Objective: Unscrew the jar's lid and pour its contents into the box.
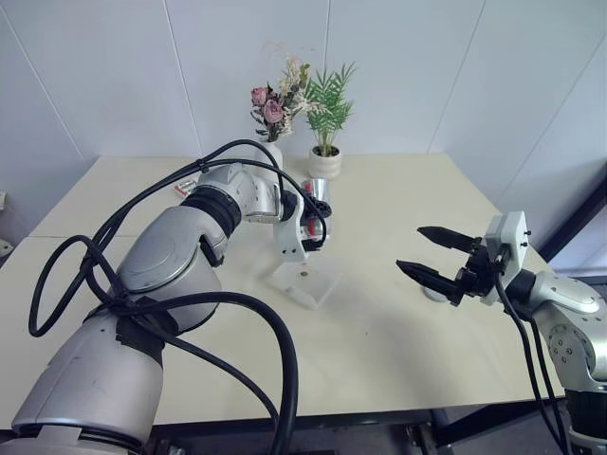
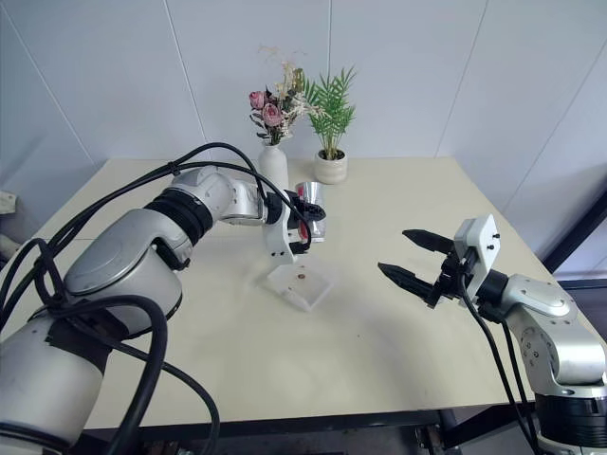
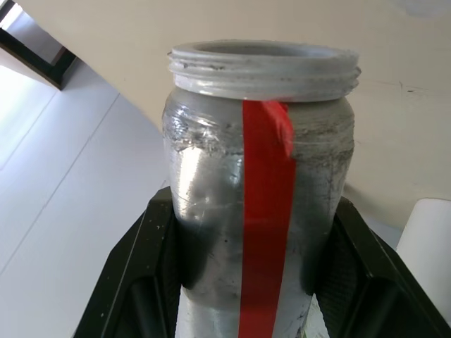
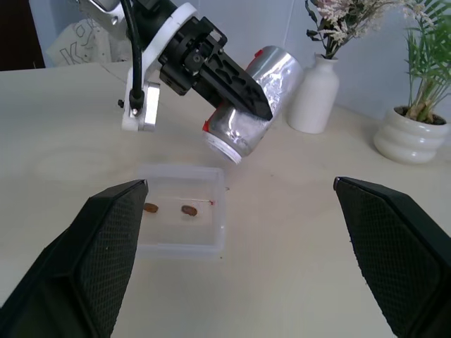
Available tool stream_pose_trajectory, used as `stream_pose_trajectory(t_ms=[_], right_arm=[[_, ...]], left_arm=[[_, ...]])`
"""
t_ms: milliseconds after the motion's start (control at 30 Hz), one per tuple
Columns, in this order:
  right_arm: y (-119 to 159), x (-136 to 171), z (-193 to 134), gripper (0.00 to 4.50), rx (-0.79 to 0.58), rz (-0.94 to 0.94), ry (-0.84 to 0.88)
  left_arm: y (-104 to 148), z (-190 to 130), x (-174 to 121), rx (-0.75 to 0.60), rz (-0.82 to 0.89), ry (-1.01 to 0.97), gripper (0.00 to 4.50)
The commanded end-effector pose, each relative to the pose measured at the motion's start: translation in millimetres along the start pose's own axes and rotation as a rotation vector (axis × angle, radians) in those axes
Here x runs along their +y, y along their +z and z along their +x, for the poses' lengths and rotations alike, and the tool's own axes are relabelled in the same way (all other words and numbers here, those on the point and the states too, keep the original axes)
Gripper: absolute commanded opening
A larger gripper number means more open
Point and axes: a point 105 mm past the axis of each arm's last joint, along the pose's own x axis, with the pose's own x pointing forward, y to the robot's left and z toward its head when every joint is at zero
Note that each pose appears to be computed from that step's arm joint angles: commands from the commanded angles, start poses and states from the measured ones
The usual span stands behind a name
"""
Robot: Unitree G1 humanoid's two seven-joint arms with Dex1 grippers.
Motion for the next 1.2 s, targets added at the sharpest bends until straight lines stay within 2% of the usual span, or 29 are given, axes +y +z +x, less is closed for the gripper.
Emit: stream_pose_trajectory(t_ms=[33, 133, 200, 300, 500, 633, 767, 867, 933, 1033, 1133, 1200], right_arm=[[14, 3, -1, 4.46, -0.052, -0.038, 0.004], [13, 3, 0, 4.46, -0.05, -0.035, 0.007], [14, 3, 0, 4.46, -0.049, -0.037, 0.013], [17, 2, 4, 4.46, -0.058, -0.04, 0.022], [21, 9, 18, 4.46, -0.075, -0.038, 0.092], [26, 20, 36, 4.46, -0.082, -0.054, 0.182], [32, 26, 45, 4.46, -0.102, -0.068, 0.228], [40, 36, 57, 4.46, -0.117, -0.105, 0.291], [43, 40, 61, 4.46, -0.125, -0.114, 0.319], [47, 45, 65, 4.46, -0.136, -0.117, 0.353], [48, 50, 69, 4.46, -0.136, -0.123, 0.384], [47, 53, 70, 4.46, -0.135, -0.122, 0.393]], left_arm=[[-8, -10, -12, 0.026, -0.108, -0.029, 2.03], [-9, -20, -16, 0.01, -0.323, 0.002, 2.03], [-8, -25, -11, -0.015, -0.595, 0.092, 2.03], [-6, -34, -27, -0.072, -1.048, 0.13, 2.03], [-11, -52, -54, -0.209, -1.749, 0.337, 2.03], [-26, -72, -87, -0.121, -2.105, 0.566, 2.03], [-36, -91, -114, 0.004, -2.307, 0.761, 2.03], [-36, -125, -161, 0.232, -2.443, 0.976, 2.03], [-29, -140, -183, 0.35, -2.441, 1.015, 2.03], [-10, -155, -202, 0.422, -2.363, 0.976, 2.03], [9, -182, -251, 0.721, -2.5, 1.08, 2.03], [17, -194, -263, 0.812, -2.456, 1.074, 2.03]])
